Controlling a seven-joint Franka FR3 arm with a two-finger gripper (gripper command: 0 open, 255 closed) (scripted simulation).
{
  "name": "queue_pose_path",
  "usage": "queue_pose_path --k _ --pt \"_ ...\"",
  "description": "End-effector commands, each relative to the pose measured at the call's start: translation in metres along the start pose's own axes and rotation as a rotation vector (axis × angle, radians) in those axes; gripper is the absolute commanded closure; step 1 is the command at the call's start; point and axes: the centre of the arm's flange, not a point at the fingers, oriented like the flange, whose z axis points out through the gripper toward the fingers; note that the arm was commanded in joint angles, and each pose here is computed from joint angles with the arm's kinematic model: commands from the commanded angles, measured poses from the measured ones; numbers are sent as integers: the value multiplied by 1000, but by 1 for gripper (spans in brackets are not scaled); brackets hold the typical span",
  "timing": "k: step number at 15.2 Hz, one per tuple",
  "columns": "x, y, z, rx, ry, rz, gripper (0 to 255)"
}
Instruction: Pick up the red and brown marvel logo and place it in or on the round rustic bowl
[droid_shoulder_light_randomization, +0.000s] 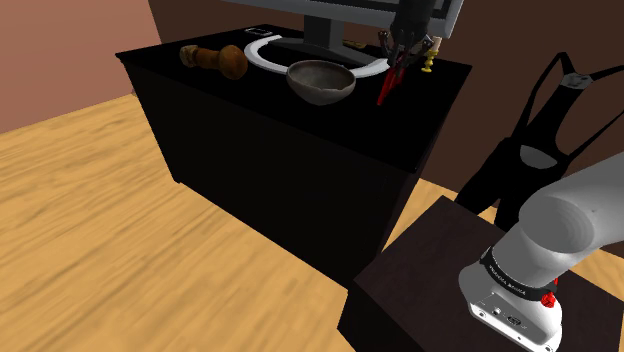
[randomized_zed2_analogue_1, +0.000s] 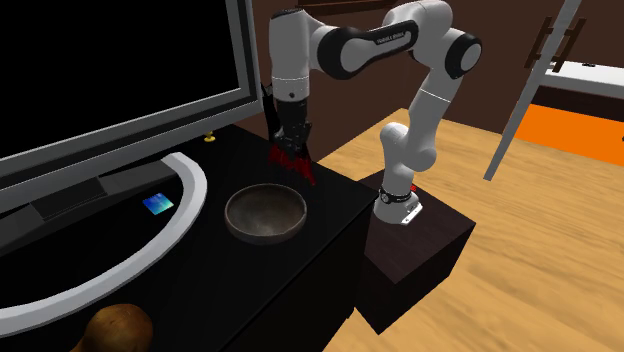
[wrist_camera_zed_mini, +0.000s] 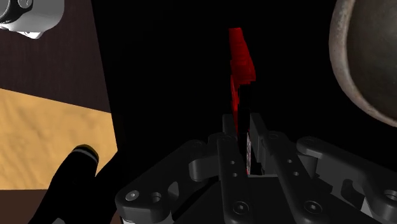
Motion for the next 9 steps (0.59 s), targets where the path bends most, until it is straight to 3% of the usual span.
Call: queue_pose_path --k 1,9 --pt "0 -1 -10 0 0 0 255" --pt "-2 -2 -53 0 0 0 255"
